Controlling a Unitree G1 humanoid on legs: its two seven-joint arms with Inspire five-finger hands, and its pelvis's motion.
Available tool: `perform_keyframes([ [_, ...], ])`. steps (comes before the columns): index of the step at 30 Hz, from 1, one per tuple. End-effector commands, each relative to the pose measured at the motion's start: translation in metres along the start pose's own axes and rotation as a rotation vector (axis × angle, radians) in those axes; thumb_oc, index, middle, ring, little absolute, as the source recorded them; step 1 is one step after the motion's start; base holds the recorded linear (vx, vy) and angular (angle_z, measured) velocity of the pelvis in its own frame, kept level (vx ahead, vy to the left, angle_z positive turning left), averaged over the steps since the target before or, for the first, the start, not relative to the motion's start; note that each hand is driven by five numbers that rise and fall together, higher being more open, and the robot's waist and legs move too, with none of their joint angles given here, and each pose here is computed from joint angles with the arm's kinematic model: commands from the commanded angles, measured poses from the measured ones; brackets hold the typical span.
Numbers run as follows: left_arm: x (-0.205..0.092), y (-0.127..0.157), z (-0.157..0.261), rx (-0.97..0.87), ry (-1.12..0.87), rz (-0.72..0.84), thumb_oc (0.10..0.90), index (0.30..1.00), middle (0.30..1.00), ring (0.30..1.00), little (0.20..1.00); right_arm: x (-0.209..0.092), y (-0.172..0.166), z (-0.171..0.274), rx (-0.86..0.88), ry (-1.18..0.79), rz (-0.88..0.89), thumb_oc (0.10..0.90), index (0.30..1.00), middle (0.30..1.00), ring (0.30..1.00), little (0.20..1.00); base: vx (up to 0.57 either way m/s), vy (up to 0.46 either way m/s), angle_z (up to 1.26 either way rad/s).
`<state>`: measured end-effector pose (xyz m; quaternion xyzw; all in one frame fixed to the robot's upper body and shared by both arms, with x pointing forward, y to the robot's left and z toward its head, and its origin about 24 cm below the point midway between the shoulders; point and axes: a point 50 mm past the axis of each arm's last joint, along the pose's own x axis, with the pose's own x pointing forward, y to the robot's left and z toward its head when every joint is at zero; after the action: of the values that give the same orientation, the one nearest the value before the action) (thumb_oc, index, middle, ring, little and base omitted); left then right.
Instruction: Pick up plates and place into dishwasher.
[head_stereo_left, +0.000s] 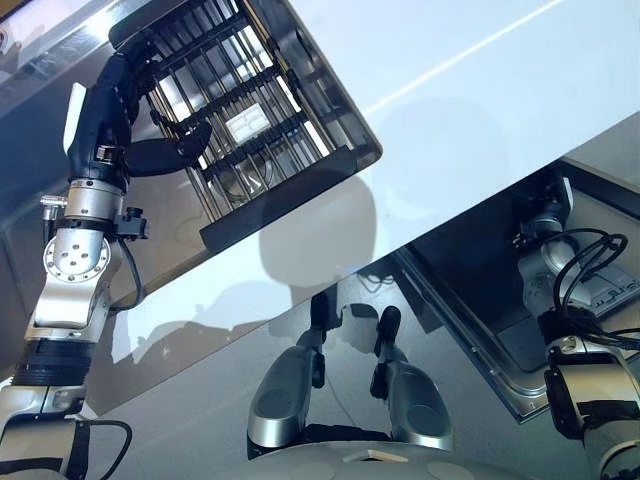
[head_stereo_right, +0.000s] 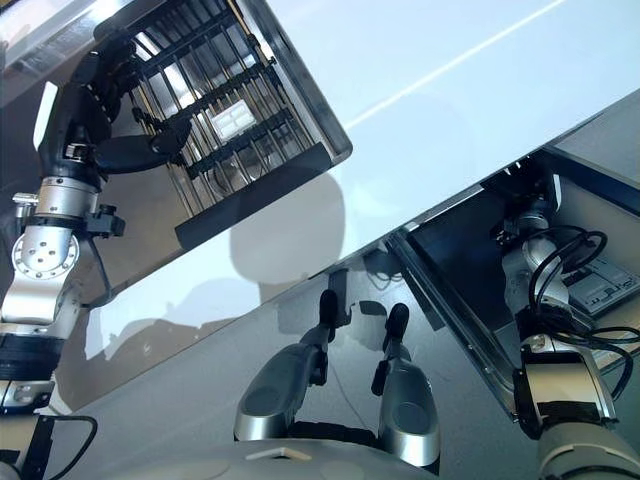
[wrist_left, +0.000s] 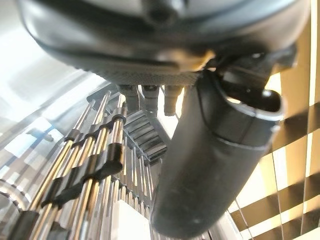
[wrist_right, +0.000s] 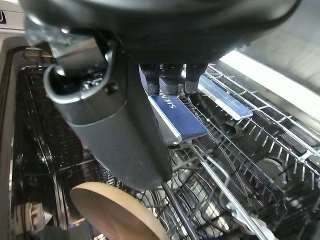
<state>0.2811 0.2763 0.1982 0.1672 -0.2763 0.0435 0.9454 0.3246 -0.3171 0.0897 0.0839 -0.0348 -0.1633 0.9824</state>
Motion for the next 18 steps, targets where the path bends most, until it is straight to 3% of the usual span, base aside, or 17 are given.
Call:
perform_keyframes([
  [1,0.006,0.017,0.035,0.013,-0.213,0.062,0.8,0.9,0.9,0.9,0.9,0.001,0.02,0.03,0.007,-0.173,0.088,0.8,0.9,0.9,0.9,0.9,0.0,0.0,0.0],
  [8,-0.003,0.018,0.032,0.006,-0.208,0.068,0.8,0.9,0.9,0.9,0.9,-0.033,-0.009,-0.006,0.103,-0.146,-0.022,0.8,0.9,0.9,0.9,0.9,-0.02,0.001,-0.07],
  [18,-0.008,0.019,0.019,-0.014,-0.134,0.071,0.8,0.9,0.9,0.9,0.9,-0.055,-0.043,-0.012,0.05,-0.112,-0.178,0.8,0.9,0.9,0.9,0.9,0.0,0.029,-0.16],
])
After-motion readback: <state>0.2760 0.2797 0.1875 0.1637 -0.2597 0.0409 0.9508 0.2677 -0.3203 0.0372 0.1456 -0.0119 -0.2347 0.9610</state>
